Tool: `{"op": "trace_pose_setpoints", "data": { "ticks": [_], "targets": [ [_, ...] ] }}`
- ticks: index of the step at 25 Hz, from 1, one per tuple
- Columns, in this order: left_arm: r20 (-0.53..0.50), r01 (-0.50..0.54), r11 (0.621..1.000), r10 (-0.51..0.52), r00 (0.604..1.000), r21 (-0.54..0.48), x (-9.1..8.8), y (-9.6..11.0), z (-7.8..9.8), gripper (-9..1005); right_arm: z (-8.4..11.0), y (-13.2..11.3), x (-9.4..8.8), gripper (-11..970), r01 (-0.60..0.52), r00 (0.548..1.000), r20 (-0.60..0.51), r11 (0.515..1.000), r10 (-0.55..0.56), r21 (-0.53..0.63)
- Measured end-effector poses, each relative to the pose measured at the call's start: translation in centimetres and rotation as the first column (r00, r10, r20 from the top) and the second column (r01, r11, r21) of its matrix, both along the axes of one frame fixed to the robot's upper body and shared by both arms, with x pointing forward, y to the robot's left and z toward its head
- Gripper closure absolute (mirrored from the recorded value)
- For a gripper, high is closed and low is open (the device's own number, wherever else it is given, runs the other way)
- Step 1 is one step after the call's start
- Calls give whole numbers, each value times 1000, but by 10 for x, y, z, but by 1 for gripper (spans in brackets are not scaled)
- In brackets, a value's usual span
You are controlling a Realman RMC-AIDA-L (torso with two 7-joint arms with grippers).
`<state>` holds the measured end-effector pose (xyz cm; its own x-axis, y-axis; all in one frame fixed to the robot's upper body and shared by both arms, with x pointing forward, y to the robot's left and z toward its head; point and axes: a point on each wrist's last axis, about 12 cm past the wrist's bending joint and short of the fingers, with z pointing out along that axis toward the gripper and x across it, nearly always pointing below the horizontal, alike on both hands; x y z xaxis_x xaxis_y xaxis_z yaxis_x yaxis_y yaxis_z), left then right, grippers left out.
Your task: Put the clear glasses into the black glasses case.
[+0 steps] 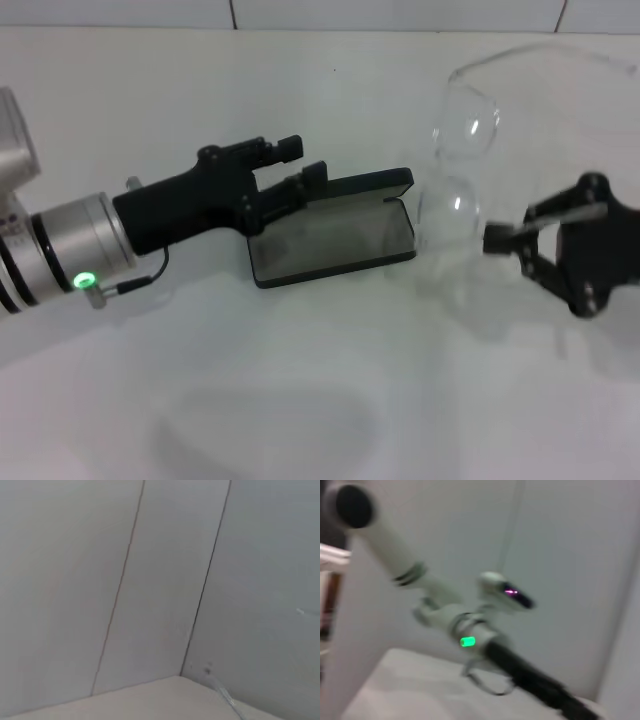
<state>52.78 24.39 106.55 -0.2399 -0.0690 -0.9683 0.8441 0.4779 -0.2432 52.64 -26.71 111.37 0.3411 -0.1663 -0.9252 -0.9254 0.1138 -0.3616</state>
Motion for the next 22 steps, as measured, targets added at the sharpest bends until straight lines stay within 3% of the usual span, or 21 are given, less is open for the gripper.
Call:
{"op": "trace_pose_setpoints", "data": {
  "ticks": [4,9,14,22],
  "targets": [
    [-142,43,998,-49,989,-41,17,2,15,401,3,4,-7,941,-112,992,53,992,116,-65],
    [-321,176,984,-177,930,-30,38,-14,35,398,4,15,-9,941,-184,972,121,974,200,-134],
    [-353,223,974,-221,909,-34,40,-21,41,395,5,18,-8,940,-198,954,197,970,224,-141],
    [-386,209,976,-215,897,-57,39,-19,40,390,7,17,-9,939,-184,934,289,976,212,-120]
  ]
}}
